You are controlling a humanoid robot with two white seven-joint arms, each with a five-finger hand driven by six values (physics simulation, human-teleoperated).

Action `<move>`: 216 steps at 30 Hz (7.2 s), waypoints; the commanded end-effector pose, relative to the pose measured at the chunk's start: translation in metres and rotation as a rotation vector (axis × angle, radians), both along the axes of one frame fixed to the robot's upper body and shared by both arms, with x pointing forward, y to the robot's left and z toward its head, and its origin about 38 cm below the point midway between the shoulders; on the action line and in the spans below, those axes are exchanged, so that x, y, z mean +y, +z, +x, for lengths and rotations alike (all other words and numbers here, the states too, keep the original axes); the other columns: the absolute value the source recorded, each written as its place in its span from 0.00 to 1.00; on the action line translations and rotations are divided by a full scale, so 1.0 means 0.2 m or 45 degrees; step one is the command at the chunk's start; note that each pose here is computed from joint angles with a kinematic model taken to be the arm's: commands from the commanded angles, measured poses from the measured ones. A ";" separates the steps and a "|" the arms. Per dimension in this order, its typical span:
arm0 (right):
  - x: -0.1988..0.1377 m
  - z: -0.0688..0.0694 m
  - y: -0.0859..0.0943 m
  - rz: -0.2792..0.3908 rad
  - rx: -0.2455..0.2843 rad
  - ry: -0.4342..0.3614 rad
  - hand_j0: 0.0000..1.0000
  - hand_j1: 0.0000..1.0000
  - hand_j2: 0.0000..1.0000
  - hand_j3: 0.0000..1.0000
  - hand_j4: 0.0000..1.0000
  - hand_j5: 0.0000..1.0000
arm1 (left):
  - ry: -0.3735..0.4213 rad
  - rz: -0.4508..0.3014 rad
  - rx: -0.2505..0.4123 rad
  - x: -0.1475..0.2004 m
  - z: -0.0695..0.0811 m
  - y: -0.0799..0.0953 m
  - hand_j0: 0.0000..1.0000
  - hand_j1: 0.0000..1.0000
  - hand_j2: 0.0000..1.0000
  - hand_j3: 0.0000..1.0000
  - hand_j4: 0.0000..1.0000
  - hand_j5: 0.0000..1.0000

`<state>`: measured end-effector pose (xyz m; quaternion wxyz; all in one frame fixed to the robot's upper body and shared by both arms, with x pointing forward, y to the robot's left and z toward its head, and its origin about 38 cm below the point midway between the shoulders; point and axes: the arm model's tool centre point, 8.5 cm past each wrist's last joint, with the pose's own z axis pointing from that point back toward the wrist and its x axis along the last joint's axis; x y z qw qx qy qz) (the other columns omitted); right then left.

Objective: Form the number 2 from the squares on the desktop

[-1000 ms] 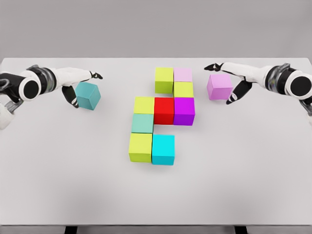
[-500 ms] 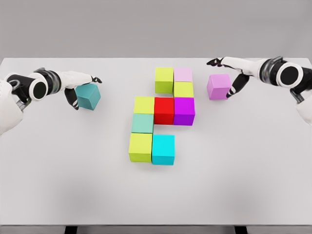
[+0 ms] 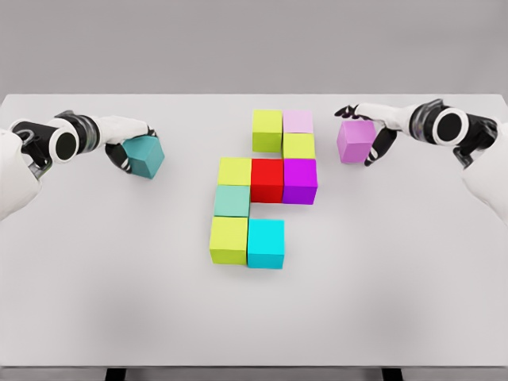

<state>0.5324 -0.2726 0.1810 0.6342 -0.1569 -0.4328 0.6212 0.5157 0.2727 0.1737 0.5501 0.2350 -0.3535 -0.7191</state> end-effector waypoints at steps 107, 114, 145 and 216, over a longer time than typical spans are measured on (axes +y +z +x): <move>-0.09 -0.72 0.48 -0.292 -0.602 1.086 1.00 1.00 1.00 1.00 1.00 1.00 | 0.273 -0.232 -0.193 -0.85 0.18 0.07 0.83 0.83 0.83 0.83 0.83 0.83; -0.19 -0.86 0.20 -0.313 -0.327 1.124 1.00 1.00 1.00 1.00 1.00 1.00 | 0.274 -0.232 -0.187 -0.85 0.18 0.06 0.95 0.95 0.95 0.95 0.95 0.95; 0.07 -0.75 0.03 -0.298 -0.343 1.208 1.00 1.00 1.00 1.00 1.00 1.00 | -0.158 0.132 -0.085 -0.38 0.22 0.10 1.00 1.00 1.00 1.00 1.00 1.00; -0.04 -0.90 0.08 -0.248 -0.239 1.246 1.00 1.00 1.00 1.00 1.00 1.00 | -0.548 0.387 -0.157 -0.60 0.21 0.08 1.00 1.00 1.00 1.00 1.00 1.00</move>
